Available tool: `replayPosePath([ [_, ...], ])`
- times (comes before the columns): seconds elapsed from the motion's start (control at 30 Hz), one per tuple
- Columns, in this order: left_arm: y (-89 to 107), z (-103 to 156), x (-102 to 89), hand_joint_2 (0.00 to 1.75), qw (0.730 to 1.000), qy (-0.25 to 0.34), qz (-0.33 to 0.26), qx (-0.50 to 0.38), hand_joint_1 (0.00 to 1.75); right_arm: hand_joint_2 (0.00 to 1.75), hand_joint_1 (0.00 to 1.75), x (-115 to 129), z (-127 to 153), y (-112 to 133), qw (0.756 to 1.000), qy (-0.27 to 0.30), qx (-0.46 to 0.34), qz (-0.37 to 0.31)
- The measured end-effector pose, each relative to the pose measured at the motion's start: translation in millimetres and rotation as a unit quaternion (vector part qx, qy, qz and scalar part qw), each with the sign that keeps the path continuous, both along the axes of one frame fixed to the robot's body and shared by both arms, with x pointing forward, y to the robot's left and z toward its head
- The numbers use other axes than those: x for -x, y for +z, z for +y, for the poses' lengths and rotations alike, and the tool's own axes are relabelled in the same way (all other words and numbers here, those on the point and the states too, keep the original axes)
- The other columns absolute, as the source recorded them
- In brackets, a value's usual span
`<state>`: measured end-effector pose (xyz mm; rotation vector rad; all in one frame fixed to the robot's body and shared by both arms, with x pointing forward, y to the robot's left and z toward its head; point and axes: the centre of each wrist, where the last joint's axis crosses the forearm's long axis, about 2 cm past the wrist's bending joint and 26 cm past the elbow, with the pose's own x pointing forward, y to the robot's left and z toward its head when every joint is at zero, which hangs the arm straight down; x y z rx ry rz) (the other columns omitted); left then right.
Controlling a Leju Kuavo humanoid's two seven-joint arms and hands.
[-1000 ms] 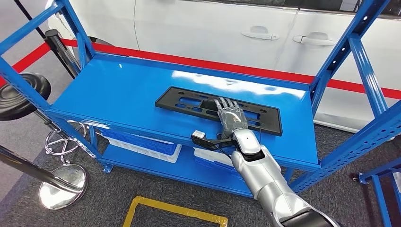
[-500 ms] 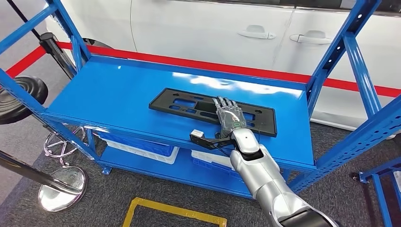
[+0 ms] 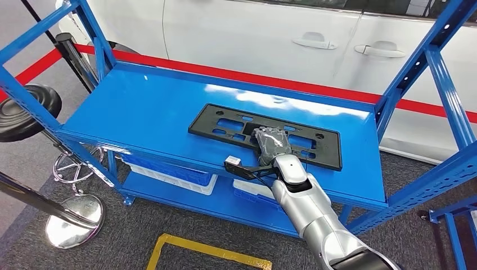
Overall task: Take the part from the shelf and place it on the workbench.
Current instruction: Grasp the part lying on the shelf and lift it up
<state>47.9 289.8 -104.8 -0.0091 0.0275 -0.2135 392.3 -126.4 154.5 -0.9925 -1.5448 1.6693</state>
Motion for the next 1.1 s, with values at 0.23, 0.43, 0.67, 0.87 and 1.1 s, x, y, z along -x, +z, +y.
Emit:
replayPosePath([
  [0.23,0.0,1.9,-0.3,0.00,1.000,0.000,-0.006,-0.001,0.00,1.75,1.75,-0.9,0.5,2.6,1.000,0.001,-0.003,-0.001],
  [0.43,0.0,2.0,-0.4,0.44,1.000,0.003,-0.015,0.002,0.00,1.75,1.75,-1.2,0.9,4.2,1.000,0.003,-0.003,0.003],
  [0.67,0.1,1.9,-0.4,1.75,0.999,0.021,-0.035,0.013,0.00,1.75,1.75,-1.5,-2.3,5.5,1.000,0.006,-0.012,0.002],
  [0.87,0.2,2.3,-0.4,1.75,0.999,0.026,-0.032,0.016,0.00,1.75,1.75,-0.3,-4.9,5.3,1.000,0.015,-0.021,0.005],
  [1.1,0.3,3.5,-0.9,1.75,0.999,0.026,-0.026,-0.004,0.00,1.75,1.75,1.5,-11.4,14.6,0.997,0.049,-0.066,0.015],
])
